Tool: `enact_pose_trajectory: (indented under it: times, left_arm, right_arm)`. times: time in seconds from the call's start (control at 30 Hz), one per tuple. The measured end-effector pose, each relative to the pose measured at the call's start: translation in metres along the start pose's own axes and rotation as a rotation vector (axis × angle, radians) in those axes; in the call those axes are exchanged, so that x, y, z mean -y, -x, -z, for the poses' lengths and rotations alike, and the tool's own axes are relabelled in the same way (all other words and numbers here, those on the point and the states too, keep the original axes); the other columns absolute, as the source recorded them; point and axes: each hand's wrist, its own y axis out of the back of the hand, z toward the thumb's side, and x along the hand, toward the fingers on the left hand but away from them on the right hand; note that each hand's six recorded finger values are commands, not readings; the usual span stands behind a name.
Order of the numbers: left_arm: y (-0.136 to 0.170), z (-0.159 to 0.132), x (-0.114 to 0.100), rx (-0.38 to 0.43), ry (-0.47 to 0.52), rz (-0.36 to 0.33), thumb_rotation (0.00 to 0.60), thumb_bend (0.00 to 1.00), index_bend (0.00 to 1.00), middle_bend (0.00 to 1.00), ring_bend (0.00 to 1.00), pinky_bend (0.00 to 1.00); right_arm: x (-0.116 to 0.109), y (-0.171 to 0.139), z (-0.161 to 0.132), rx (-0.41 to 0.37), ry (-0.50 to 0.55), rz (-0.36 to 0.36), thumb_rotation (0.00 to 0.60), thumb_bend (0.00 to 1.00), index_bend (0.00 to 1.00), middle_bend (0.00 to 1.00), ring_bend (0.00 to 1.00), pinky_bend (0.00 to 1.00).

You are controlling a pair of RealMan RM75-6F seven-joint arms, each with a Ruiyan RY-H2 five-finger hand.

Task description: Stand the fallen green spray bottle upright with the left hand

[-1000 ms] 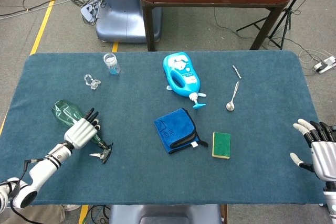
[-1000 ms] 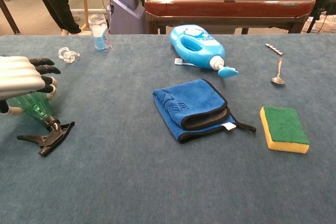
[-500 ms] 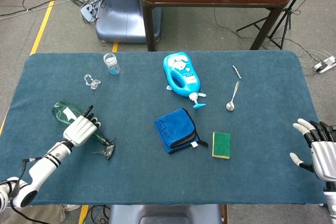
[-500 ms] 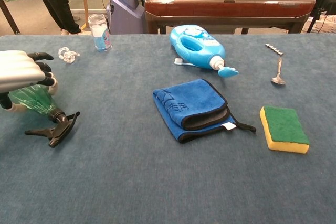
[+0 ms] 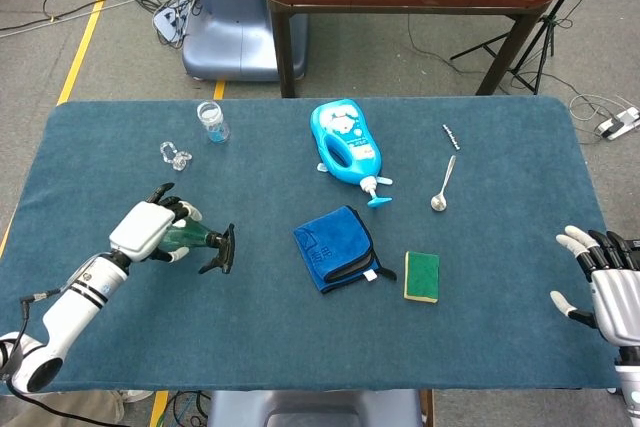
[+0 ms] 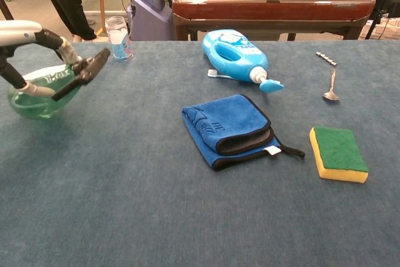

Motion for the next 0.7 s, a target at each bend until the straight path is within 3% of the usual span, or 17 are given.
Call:
enact_pose_trajectory:
  times: [0.4,0.7]
  left_arm:
    - [-0.013,-0.029,-0.025,0.070,0.676,-0.047,0.600,0.36,0.50,0.46,0.23,0.01]
    - [-0.026,-0.031,-0.025,0.064,0.887,-0.077,0.600,0.36,0.49,0.46,0.23,0.01]
  right_arm:
    - [0.000,-0.004,0.005,0.021,0.000,0.000,0.600,0.18,0.21,0.16,0.09,0.09]
    - [0.001,-0.004,0.007,0.023,0.000,-0.001,0.600,0.18,0.21,0.16,0.09,0.09]
